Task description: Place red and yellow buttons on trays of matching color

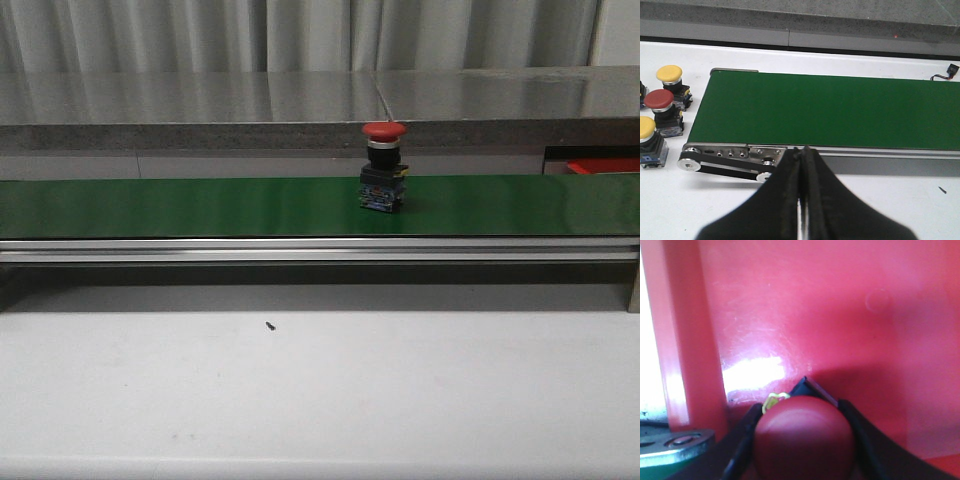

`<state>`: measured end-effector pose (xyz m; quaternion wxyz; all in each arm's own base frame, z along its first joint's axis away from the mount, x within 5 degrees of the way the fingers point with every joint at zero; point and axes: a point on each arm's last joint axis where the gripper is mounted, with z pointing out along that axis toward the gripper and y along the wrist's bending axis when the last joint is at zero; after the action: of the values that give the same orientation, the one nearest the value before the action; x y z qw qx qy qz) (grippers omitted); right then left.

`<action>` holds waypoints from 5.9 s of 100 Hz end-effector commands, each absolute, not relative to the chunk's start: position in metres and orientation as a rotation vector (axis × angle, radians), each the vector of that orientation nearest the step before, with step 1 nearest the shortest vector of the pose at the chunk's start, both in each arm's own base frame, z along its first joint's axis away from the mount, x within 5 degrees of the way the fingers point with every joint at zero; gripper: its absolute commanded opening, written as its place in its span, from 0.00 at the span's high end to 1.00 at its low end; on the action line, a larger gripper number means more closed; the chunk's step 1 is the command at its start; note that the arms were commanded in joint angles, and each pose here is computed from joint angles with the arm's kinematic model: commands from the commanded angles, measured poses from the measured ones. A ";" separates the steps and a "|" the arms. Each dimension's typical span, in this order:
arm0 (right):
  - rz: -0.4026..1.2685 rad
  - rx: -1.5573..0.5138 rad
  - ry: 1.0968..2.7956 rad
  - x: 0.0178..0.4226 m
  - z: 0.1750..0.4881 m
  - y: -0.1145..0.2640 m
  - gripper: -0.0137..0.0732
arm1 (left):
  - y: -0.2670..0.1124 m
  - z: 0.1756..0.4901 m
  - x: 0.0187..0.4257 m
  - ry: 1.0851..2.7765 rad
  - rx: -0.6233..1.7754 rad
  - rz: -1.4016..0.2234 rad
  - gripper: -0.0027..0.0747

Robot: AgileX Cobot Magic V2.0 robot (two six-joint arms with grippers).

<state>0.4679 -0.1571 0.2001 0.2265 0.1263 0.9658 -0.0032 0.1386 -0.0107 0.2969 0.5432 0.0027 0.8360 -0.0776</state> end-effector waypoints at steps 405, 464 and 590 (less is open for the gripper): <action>0.205 0.419 2.379 0.444 0.265 -0.249 0.64 | -0.009 0.312 0.141 1.890 -0.021 -0.182 0.99; 0.226 0.433 2.411 0.447 0.246 -0.252 0.64 | -0.009 0.312 0.141 1.890 -0.021 -0.182 0.99; 0.072 -0.116 2.000 0.403 0.459 -0.092 0.16 | -0.010 0.312 0.141 1.891 -0.020 -0.182 0.99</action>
<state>0.4296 -0.1253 0.4026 0.4790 -0.0049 0.8758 0.0583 0.1386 -0.0107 0.2969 0.5432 0.0027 0.8360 -0.0776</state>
